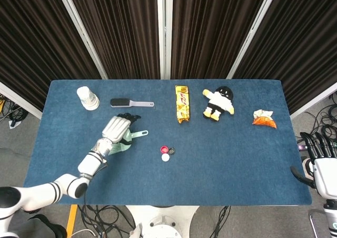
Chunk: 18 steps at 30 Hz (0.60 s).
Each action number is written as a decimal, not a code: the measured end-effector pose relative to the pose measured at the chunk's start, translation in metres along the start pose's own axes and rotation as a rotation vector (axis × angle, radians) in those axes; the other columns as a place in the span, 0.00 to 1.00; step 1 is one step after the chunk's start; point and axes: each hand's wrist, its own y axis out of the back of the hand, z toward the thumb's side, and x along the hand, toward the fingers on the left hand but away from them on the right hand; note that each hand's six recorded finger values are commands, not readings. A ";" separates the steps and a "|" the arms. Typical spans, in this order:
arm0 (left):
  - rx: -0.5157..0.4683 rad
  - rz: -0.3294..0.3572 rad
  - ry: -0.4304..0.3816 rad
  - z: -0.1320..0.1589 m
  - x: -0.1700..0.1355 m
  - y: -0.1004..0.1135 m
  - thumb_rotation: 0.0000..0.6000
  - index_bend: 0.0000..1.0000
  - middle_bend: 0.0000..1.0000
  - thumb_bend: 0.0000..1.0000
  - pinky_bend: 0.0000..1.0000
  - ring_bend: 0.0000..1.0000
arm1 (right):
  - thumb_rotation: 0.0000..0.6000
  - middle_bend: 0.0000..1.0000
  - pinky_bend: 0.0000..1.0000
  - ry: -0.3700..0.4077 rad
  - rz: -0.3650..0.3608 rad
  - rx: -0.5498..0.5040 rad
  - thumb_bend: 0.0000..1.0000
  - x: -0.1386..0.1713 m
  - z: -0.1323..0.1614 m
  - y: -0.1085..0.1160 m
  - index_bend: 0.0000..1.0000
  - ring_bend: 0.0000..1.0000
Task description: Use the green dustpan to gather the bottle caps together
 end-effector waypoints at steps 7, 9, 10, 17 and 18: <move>-0.094 0.219 0.149 -0.069 -0.050 0.052 1.00 0.13 0.18 0.06 0.23 0.14 | 1.00 0.11 0.03 -0.007 0.048 0.005 0.12 -0.004 -0.007 -0.010 0.02 0.00; -0.064 0.278 0.233 -0.102 -0.078 0.063 1.00 0.13 0.18 0.06 0.22 0.14 | 1.00 0.10 0.03 -0.011 0.062 0.002 0.12 -0.004 -0.009 -0.014 0.02 0.00; -0.045 0.295 0.272 -0.115 -0.091 0.066 1.00 0.13 0.18 0.06 0.22 0.14 | 1.00 0.09 0.02 -0.013 0.071 -0.002 0.12 -0.004 -0.010 -0.016 0.02 0.00; 0.068 0.338 0.513 -0.172 -0.189 0.062 1.00 0.15 0.18 0.06 0.21 0.14 | 1.00 0.07 0.00 0.010 0.108 -0.053 0.12 -0.006 -0.007 -0.030 0.02 0.00; 0.065 0.338 0.537 -0.173 -0.203 0.058 1.00 0.16 0.18 0.06 0.21 0.14 | 1.00 0.08 0.00 0.019 0.114 -0.061 0.12 -0.007 -0.005 -0.032 0.02 0.00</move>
